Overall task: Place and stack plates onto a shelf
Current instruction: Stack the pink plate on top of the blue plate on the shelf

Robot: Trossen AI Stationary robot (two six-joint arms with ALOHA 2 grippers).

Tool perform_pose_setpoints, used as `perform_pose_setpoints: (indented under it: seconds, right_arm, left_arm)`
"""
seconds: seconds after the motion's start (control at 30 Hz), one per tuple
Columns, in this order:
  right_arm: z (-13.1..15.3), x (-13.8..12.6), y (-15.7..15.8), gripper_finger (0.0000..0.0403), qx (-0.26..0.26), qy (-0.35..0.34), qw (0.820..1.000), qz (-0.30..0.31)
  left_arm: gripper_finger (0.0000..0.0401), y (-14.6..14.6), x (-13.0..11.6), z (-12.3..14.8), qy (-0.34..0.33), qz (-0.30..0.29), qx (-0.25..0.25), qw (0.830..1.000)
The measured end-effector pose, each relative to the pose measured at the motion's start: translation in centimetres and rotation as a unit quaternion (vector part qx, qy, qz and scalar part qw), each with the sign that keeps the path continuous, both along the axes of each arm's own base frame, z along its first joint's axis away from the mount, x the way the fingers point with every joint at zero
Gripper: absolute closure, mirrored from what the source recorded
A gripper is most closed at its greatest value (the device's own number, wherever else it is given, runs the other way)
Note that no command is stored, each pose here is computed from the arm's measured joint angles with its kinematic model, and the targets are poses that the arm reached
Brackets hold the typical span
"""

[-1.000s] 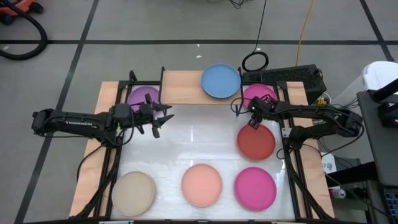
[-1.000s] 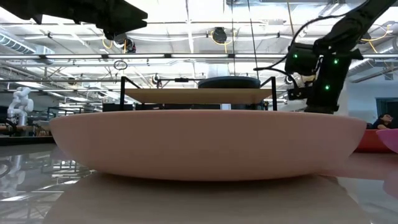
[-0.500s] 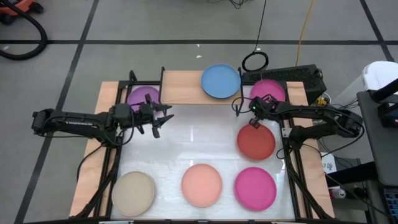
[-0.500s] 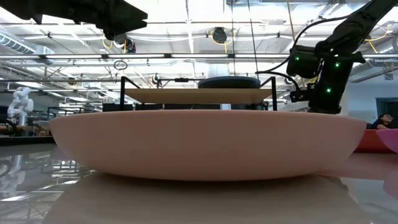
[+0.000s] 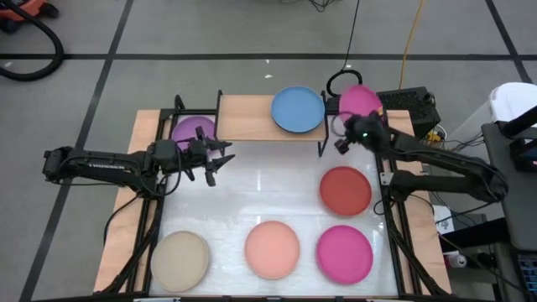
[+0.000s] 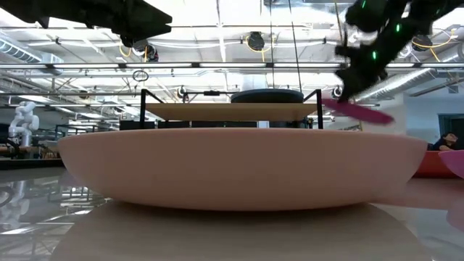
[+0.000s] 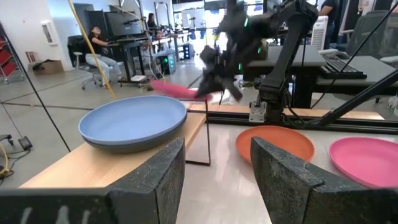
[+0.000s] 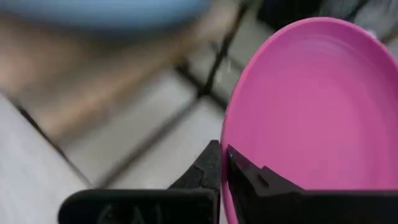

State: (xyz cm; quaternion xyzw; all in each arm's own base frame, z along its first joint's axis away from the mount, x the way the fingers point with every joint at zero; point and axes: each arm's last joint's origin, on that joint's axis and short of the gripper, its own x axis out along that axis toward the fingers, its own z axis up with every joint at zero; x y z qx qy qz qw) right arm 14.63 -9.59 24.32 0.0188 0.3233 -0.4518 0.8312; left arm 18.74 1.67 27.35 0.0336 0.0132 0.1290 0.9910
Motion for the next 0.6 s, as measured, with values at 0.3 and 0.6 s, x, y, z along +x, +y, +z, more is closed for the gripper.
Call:
perform_pose_setpoints:
  seconds: [0.3,0.6]
  right_arm:
    - [8.2,3.2,1.2,0.0402,-0.105,-0.141,0.972,0.157]
    - [7.4,10.7,1.1,0.0402,-0.115,-0.030,0.952,0.283]
  left_arm:
    - [0.0213,0.0,0.0,0.2,0.001,0.000,0.047,0.999]
    - [0.0212,0.0,0.0,0.9,-0.030,0.002,0.058,0.998]
